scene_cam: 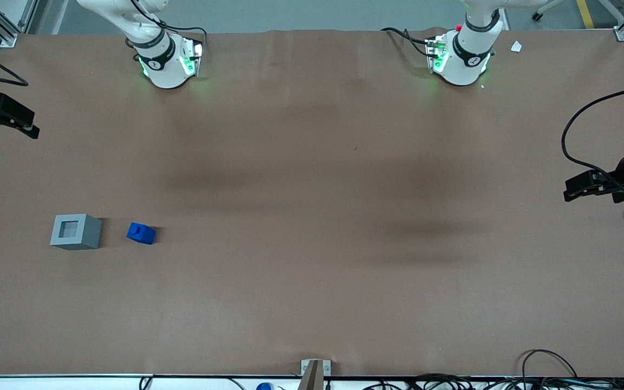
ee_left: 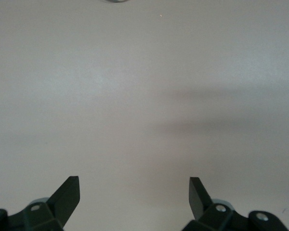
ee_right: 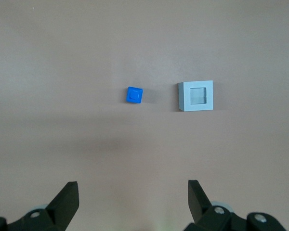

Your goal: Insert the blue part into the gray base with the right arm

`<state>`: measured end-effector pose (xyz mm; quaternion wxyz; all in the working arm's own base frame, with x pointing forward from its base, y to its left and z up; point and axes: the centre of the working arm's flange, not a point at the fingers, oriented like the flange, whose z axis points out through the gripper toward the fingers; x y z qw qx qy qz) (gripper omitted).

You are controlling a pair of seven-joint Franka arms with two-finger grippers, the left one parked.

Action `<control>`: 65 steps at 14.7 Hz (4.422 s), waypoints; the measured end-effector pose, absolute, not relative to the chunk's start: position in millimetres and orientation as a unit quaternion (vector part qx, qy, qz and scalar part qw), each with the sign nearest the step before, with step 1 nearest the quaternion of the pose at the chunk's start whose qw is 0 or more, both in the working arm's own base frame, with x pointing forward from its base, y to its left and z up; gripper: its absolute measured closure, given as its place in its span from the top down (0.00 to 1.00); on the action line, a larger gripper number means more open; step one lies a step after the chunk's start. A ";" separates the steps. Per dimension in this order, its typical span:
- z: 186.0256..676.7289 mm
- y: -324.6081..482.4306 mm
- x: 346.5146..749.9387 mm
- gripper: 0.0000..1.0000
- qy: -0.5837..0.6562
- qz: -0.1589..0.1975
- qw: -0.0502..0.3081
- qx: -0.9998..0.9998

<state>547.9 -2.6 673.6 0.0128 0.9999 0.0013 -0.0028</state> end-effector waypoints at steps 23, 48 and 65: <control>411.5 -11.9 620.5 1.00 -0.011 -0.026 -0.013 1.000; 227.1 -4.7 643.9 0.81 -0.126 -0.060 -0.015 0.990; 328.8 -33.6 673.3 0.51 0.022 -0.088 0.004 0.996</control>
